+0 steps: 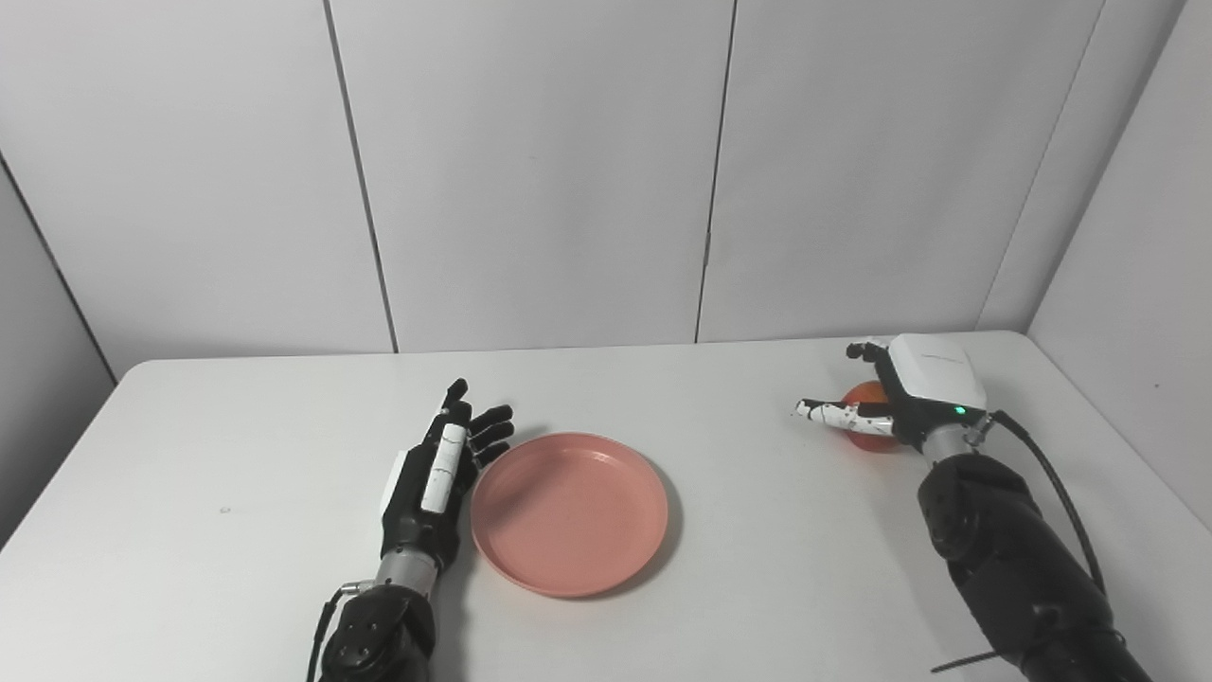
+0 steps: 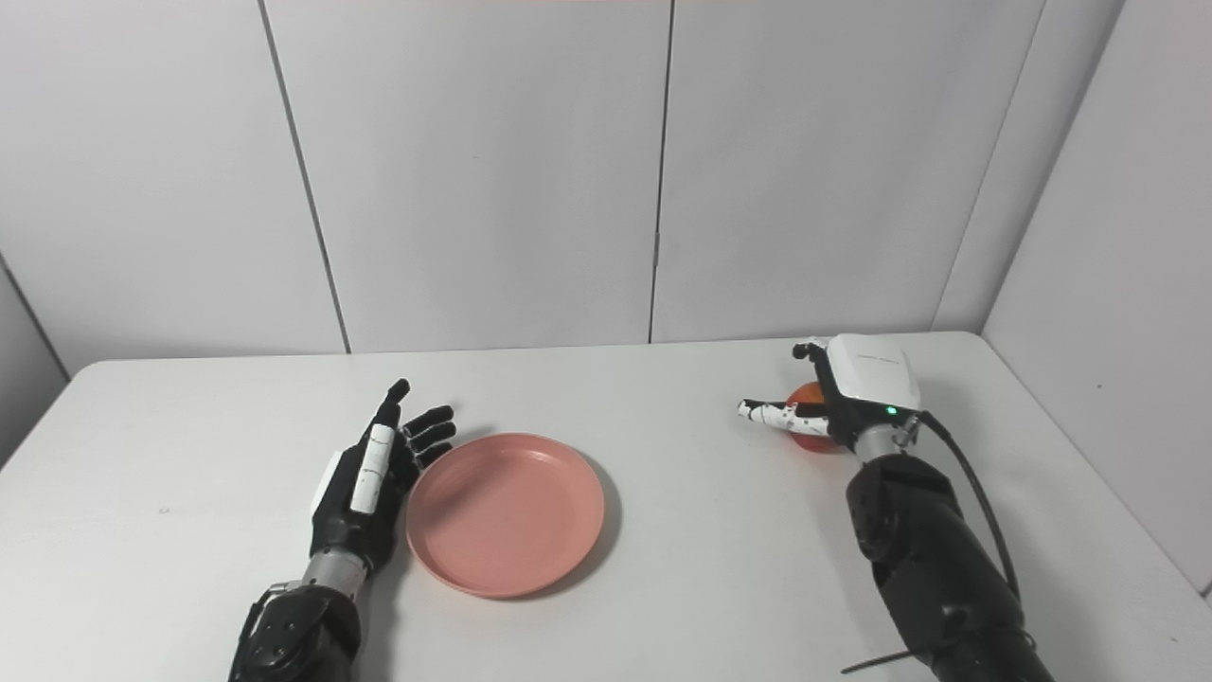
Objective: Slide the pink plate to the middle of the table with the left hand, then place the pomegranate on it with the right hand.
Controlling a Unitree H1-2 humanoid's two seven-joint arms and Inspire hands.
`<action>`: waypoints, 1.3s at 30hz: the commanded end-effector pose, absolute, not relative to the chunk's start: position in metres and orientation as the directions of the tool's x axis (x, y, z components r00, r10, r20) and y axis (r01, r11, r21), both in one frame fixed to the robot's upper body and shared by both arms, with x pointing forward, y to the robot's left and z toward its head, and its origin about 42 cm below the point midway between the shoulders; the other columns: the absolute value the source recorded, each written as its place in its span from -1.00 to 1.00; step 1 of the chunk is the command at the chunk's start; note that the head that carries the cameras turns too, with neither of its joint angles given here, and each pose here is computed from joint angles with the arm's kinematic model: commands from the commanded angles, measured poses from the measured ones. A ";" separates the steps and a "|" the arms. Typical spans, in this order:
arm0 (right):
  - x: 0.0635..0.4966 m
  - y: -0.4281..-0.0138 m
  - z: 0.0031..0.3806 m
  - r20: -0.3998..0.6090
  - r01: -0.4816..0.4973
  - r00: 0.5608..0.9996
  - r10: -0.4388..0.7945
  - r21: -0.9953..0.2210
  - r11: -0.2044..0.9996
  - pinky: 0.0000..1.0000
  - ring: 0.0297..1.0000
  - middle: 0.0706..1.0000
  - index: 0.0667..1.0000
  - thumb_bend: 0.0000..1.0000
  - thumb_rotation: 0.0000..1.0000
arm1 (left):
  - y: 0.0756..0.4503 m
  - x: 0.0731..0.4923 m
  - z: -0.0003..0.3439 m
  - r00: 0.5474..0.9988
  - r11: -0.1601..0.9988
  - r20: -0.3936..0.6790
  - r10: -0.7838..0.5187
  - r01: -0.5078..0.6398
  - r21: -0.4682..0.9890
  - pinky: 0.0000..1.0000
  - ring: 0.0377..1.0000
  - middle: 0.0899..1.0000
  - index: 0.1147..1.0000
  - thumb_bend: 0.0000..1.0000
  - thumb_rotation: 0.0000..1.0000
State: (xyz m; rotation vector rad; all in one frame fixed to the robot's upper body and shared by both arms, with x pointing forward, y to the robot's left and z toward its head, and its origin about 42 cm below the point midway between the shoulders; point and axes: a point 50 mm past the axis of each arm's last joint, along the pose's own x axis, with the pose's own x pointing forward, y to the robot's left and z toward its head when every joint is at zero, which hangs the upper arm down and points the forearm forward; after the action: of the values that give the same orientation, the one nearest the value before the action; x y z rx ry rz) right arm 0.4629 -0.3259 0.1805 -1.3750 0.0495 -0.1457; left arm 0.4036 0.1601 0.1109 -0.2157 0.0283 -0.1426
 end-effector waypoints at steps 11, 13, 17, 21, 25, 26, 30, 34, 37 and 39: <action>0.470 -0.341 0.194 0.063 0.099 0.981 -0.181 -0.975 0.200 0.42 0.41 0.51 0.44 0.64 0.63 | 0.157 0.395 0.096 0.982 0.966 -0.102 -0.156 0.131 -0.222 0.52 0.52 0.44 0.88 0.88 0.64; 0.471 -0.341 0.192 0.052 0.089 0.982 -0.179 -0.974 0.207 0.43 0.42 0.51 0.45 0.64 0.64 | 0.157 0.395 0.097 0.982 0.966 -0.103 -0.158 0.132 -0.223 0.52 0.52 0.45 0.89 0.88 0.64; 0.471 -0.341 0.188 0.038 0.071 0.985 -0.167 -0.978 0.197 0.38 0.36 0.49 0.44 0.64 0.61 | 0.157 0.395 0.096 0.981 0.963 -0.106 -0.163 0.134 -0.235 0.52 0.53 0.46 0.90 0.88 0.62; 0.470 -0.341 0.184 0.029 0.056 0.989 -0.148 -0.982 0.182 0.29 0.32 0.46 0.43 0.61 0.55 | 0.156 0.395 0.097 0.981 0.964 -0.106 -0.163 0.135 -0.229 0.52 0.53 0.44 0.90 0.87 0.64; 0.470 -0.341 0.177 0.034 0.061 0.990 -0.140 -0.978 0.200 0.16 0.26 0.40 0.38 0.61 0.49 | 0.155 0.394 0.097 0.981 0.963 -0.108 -0.163 0.135 -0.234 0.53 0.54 0.45 0.90 0.87 0.63; 0.470 -0.341 0.175 0.035 0.064 0.990 -0.140 -0.976 0.207 0.09 0.24 0.38 0.36 0.58 0.39 | 0.155 0.394 0.097 0.981 0.962 -0.108 -0.164 0.135 -0.236 0.54 0.54 0.45 0.90 0.86 0.63; 0.469 -0.341 0.169 0.058 0.087 0.990 -0.127 -0.969 0.232 -0.04 0.14 0.30 0.29 0.50 0.16 | 0.155 0.393 0.098 0.981 0.963 -0.105 -0.164 0.136 -0.234 0.53 0.53 0.44 0.90 0.85 0.62; 0.469 -0.338 0.161 0.077 0.103 0.991 -0.113 -0.963 0.247 -0.25 -0.11 0.01 0.13 0.39 -0.13 | 0.156 0.392 0.099 0.981 0.964 -0.103 -0.166 0.139 -0.228 0.53 0.54 0.45 0.91 0.86 0.64; 0.468 -0.336 0.157 0.074 0.099 0.992 -0.103 -0.961 0.259 -0.34 -0.23 -0.12 0.04 0.34 -0.28 | 0.157 0.392 0.099 0.981 0.964 -0.104 -0.166 0.139 -0.227 0.54 0.54 0.46 0.91 0.87 0.64; 0.469 -0.335 0.155 0.075 0.097 0.993 -0.095 -0.960 0.263 -0.45 -0.36 -0.24 -0.08 0.08 -0.61 | 0.157 0.392 0.099 0.981 0.964 -0.105 -0.164 0.137 -0.226 0.53 0.53 0.45 0.90 0.87 0.64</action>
State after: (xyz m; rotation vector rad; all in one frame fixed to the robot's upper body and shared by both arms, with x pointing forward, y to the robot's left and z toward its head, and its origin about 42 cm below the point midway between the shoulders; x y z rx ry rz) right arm 0.4626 -0.3403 0.1490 -1.3008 0.0406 -0.1606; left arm 0.3974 0.1601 0.1121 -0.2145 0.0448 -0.1504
